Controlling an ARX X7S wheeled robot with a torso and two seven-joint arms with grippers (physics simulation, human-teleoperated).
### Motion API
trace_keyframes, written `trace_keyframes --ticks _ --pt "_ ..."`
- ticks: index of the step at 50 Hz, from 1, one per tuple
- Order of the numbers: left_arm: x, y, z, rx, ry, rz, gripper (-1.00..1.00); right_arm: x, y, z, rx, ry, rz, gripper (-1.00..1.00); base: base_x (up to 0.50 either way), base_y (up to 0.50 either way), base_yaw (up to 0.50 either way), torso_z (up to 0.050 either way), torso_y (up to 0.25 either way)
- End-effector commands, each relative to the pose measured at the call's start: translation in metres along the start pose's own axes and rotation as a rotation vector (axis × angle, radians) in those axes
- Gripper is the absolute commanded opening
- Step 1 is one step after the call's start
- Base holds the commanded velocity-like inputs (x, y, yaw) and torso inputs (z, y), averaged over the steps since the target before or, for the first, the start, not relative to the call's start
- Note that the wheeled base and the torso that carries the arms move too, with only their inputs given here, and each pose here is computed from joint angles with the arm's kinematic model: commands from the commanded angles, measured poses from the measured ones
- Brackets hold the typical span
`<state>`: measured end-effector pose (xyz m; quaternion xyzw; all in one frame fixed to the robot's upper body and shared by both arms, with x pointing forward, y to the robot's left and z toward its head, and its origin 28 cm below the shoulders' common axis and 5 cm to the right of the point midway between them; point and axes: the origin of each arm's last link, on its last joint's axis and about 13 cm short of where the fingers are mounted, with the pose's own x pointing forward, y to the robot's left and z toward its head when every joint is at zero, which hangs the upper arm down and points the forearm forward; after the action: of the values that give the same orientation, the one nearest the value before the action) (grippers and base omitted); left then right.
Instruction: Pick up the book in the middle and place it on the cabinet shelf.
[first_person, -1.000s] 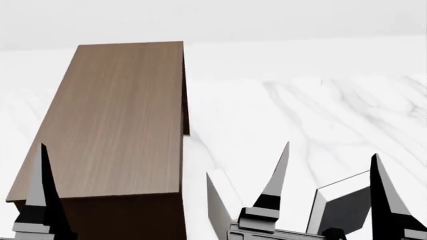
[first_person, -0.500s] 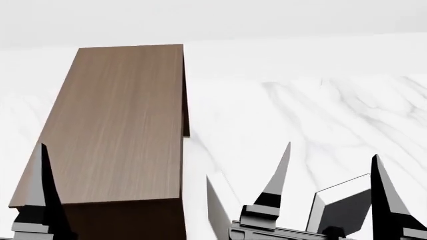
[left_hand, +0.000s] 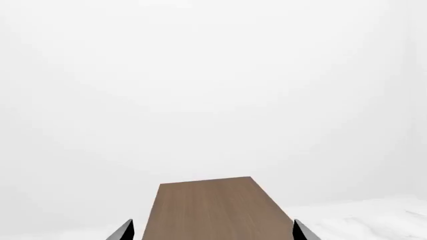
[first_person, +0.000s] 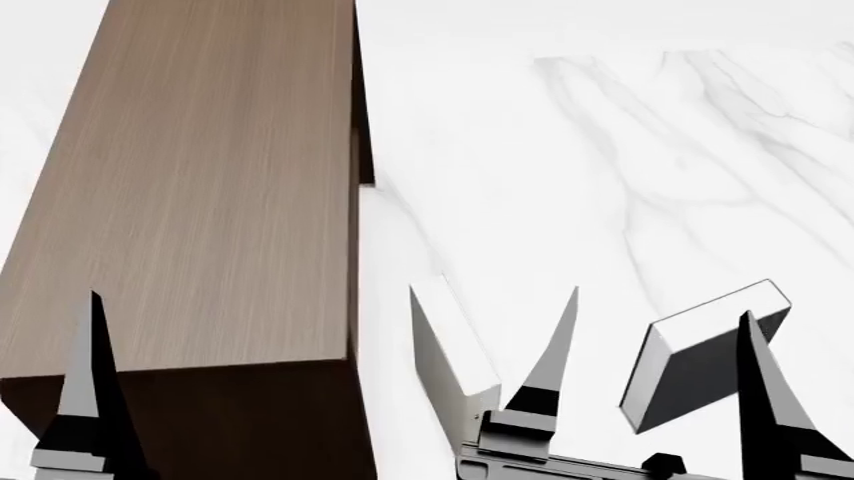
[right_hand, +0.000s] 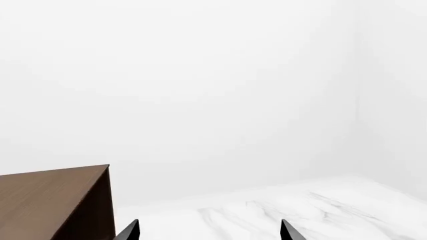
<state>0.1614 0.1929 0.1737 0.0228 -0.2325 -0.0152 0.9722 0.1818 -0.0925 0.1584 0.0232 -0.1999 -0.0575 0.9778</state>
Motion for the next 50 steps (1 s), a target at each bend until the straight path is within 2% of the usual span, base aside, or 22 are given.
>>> trace_keyframes --ticks 1,2,3,4,6,8,12,13,19,24,29,32,36,37,38,39,41,44,50 --pt "0.000 -0.001 0.002 -0.049 -0.029 -0.004 1.00 0.000 0.000 -0.002 -0.001 0.006 0.003 1.00 0.00 0.00 0.00 0.037 -0.211" --pt "0.000 -0.001 0.002 -0.049 -0.029 -0.004 1.00 0.000 0.000 -0.002 -0.001 0.006 0.003 1.00 0.00 0.00 0.00 0.037 -0.211" --pt "-0.001 -0.002 0.005 -0.086 -0.014 -0.039 1.00 0.000 0.000 -0.002 -0.001 0.008 0.004 1.00 0.00 0.00 0.00 0.000 0.000" --pt "-0.001 -0.002 0.005 -0.039 -0.015 -0.013 1.00 0.000 0.001 -0.003 -0.002 0.008 0.005 1.00 0.00 0.00 0.00 0.000 0.000" --pt "-0.002 -0.003 0.010 -0.070 -0.017 -0.027 1.00 0.000 0.001 -0.002 -0.002 0.009 0.007 1.00 0.00 0.00 0.00 0.000 0.000" --pt "-0.002 -0.004 0.010 -0.031 -0.005 -0.027 1.00 0.000 0.001 -0.002 -0.001 0.009 0.010 1.00 0.00 0.00 0.00 0.000 0.000" --pt "-0.002 -0.004 0.014 -0.034 0.013 -0.021 1.00 0.000 0.001 0.001 -0.001 0.005 0.013 1.00 0.00 0.00 0.00 0.000 0.000" --pt "-0.003 -0.004 0.014 -0.026 0.055 -0.006 1.00 -0.001 0.002 0.003 0.000 0.001 0.015 1.00 0.00 0.00 0.00 0.000 0.000" --pt "-0.004 -0.007 0.012 -0.068 0.113 0.005 1.00 -0.001 0.000 0.004 -0.002 -0.002 0.009 1.00 0.00 0.00 0.00 0.000 0.000" --pt "-0.003 -0.006 0.009 -0.074 0.140 0.021 1.00 -0.001 0.001 0.011 0.003 -0.004 0.005 1.00 0.00 0.00 0.00 0.000 0.000" --pt "-0.004 -0.008 0.004 -0.079 0.163 0.026 1.00 0.006 0.001 0.017 -0.041 0.029 -0.010 1.00 0.00 0.00 0.00 0.000 0.000" --pt "-0.004 -0.008 0.004 -0.083 0.169 0.031 1.00 0.027 0.003 0.032 -0.072 0.010 -0.033 1.00 0.00 0.00 0.00 0.000 0.000" --pt "-0.003 -0.008 0.004 -0.088 0.170 0.035 1.00 0.052 0.006 0.047 -0.061 0.001 -0.055 1.00 0.00 0.00 0.00 0.000 0.000" --pt "-0.003 -0.008 0.004 -0.084 0.171 0.039 1.00 0.070 0.008 0.051 -0.047 0.017 -0.091 1.00 0.00 0.00 0.00 0.000 0.000" --pt "-0.003 -0.008 0.004 -0.084 0.171 0.039 1.00 0.070 0.008 0.051 -0.047 0.017 -0.091 1.00 0.00 0.00 0.00 0.000 0.000" --pt "-0.003 -0.008 0.004 -0.087 0.170 0.037 1.00 0.084 0.010 0.054 -0.010 0.041 -0.109 1.00 0.00 0.00 0.00 0.000 0.000" --pt "-0.003 -0.008 0.004 -0.087 0.168 0.038 1.00 0.108 0.012 0.058 -0.025 0.048 -0.165 1.00 0.00 0.00 0.00 0.000 0.000" --pt "-0.003 -0.008 0.005 -0.105 0.165 0.033 1.00 0.130 0.015 0.056 0.035 0.098 -0.184 1.00 0.00 0.00 0.00 0.000 0.000" --pt "-0.003 -0.010 0.007 -0.109 0.161 0.023 1.00 0.163 0.016 0.047 -0.015 0.153 -0.251 1.00 0.00 0.00 0.00 0.000 0.000"
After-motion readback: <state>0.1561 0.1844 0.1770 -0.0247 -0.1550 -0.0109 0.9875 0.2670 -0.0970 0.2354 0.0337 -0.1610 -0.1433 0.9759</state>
